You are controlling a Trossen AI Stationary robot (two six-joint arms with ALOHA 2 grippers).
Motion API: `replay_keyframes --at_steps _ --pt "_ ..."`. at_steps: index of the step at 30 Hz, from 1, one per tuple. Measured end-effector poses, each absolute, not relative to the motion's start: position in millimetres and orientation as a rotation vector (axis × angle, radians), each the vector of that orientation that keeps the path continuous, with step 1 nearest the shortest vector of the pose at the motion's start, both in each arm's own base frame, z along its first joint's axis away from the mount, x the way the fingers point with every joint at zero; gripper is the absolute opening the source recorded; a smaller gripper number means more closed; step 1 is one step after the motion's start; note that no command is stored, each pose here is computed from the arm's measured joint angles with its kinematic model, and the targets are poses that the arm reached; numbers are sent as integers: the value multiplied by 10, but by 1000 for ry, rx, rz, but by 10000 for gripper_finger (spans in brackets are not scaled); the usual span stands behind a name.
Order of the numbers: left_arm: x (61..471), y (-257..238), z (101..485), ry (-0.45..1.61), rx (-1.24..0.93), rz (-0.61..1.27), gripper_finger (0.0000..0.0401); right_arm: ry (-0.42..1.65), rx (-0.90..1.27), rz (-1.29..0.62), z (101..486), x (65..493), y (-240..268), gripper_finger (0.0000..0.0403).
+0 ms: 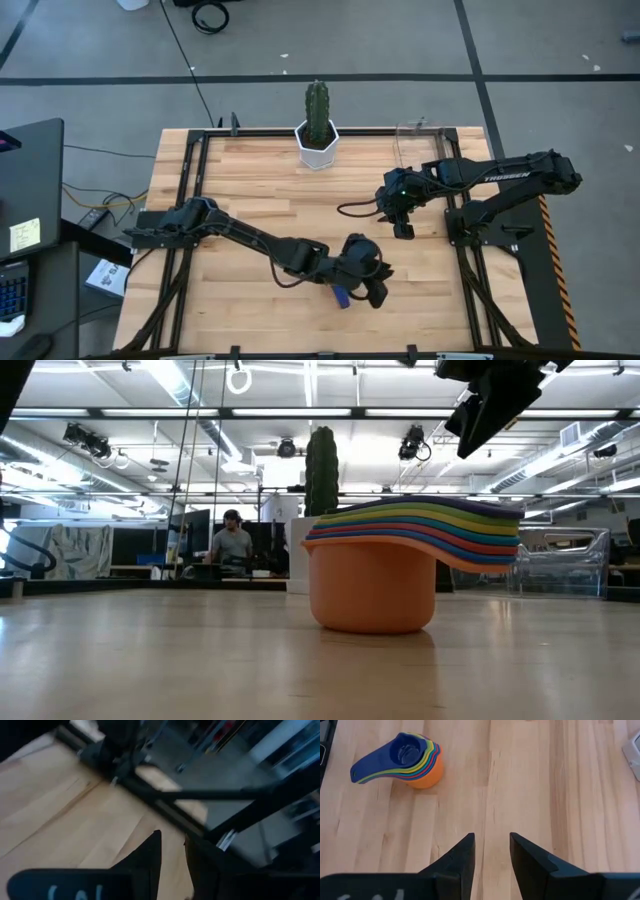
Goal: Nest measuring cups in basket
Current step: Put the stacked measuring cups into the transparent bin
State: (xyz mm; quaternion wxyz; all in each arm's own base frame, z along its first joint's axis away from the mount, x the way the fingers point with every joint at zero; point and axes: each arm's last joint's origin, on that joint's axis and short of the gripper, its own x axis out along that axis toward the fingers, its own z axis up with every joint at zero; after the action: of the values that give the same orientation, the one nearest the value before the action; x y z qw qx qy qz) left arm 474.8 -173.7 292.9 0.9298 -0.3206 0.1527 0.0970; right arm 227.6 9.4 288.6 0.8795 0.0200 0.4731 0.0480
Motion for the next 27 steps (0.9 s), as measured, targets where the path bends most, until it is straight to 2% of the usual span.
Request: replay_keyframes --at_steps 8,27 --pt "4825 -1622 3028 208 -708 183 91 988 61 90 2885 2275 94 126" --pt "4895 -1399 3022 194 -712 228 91 989 73 83 2885 2275 92 126"
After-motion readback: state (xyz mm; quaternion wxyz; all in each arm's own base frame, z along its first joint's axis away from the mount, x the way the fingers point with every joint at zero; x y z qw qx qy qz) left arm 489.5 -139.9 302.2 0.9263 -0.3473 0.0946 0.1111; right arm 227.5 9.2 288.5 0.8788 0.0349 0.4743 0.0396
